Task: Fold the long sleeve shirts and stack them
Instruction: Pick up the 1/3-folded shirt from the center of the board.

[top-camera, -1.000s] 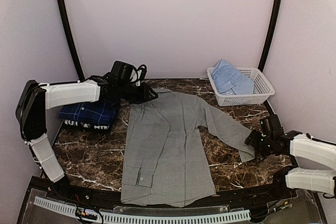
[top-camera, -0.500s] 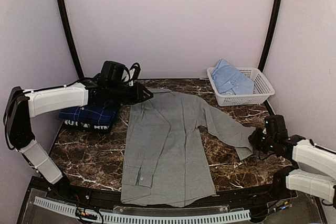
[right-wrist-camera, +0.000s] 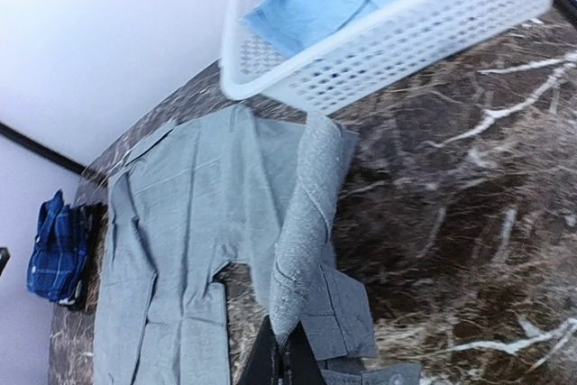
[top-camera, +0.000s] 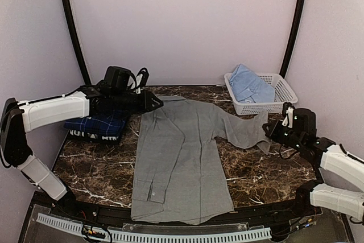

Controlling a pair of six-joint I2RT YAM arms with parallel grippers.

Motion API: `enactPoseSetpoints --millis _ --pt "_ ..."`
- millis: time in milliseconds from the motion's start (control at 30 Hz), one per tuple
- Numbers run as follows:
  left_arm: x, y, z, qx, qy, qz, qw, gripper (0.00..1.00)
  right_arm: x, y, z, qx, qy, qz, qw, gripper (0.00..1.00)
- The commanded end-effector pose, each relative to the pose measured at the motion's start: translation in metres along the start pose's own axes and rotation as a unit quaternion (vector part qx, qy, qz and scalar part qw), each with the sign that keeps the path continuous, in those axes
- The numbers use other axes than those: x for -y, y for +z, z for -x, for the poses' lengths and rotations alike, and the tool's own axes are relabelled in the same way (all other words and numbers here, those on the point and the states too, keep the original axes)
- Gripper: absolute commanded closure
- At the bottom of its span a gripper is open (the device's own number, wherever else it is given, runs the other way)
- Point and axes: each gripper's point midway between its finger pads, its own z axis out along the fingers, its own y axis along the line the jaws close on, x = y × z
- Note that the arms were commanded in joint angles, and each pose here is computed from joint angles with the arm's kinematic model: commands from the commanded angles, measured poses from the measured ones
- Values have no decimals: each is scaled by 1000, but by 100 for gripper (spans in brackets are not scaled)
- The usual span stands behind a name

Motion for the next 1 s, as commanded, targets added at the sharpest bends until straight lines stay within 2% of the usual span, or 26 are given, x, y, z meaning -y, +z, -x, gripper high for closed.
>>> enactPoseSetpoints --millis 0,100,433,533,600,733,800,967 --pt "9 -8 -10 -12 4 -12 1000 75 -74 4 12 0 -54 111 992 100" --pt "11 -6 -15 -19 4 -14 1000 75 -107 15 -3 -27 -76 142 987 100" --pt "8 -6 -25 -31 1 -5 999 75 -189 79 -103 -155 -146 196 957 99" --pt "5 -8 -28 -33 3 1 999 75 -210 91 -128 -188 -164 212 945 85" --pt "4 -9 -30 -34 3 4 999 75 -225 93 -139 -199 -174 226 937 72" --pt "1 -9 -34 -38 1 6 999 75 -236 93 -146 -207 -187 233 932 52" --pt "0 -8 -36 -42 -1 5 999 75 -230 93 -142 -200 -188 219 936 49" --pt "4 -1 -44 -54 6 0 999 74 -199 91 -134 -200 -180 172 948 50"
